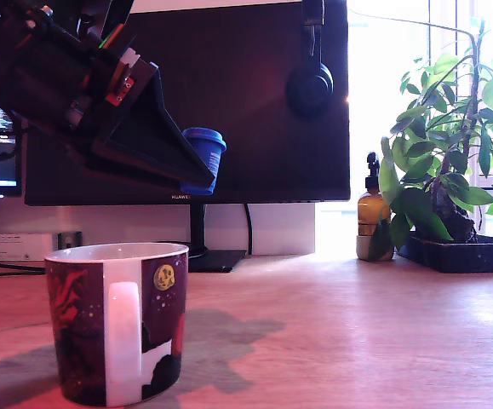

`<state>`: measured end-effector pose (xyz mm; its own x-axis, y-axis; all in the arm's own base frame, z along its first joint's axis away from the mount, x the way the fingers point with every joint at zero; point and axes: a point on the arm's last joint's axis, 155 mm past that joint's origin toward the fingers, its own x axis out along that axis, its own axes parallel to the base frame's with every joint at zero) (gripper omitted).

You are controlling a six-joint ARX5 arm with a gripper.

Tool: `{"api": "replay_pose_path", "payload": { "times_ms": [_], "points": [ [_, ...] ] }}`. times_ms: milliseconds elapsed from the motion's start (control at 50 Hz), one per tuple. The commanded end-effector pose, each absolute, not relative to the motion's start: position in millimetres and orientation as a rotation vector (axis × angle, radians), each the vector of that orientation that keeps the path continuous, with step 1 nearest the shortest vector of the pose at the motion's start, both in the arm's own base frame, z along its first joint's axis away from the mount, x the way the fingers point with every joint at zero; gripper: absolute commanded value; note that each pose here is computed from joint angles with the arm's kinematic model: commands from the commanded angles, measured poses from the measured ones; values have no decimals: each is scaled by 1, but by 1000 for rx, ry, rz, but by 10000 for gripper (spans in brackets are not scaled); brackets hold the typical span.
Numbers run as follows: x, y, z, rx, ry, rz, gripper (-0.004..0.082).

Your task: Pick up the coffee capsules from the table one by one and drop them inside the nearest coffee cup

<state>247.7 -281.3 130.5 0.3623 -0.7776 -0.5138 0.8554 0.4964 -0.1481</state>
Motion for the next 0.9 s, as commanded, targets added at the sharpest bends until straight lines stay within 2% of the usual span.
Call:
{"api": "replay_pose_path", "payload": {
  "times_ms": [0,500,880],
  "points": [
    [250,-278,118,154,599,-1039,198],
    [249,-277,117,154,605,-1039,199],
    [230,-278,112,143,677,-1057,199]
  ]
}}
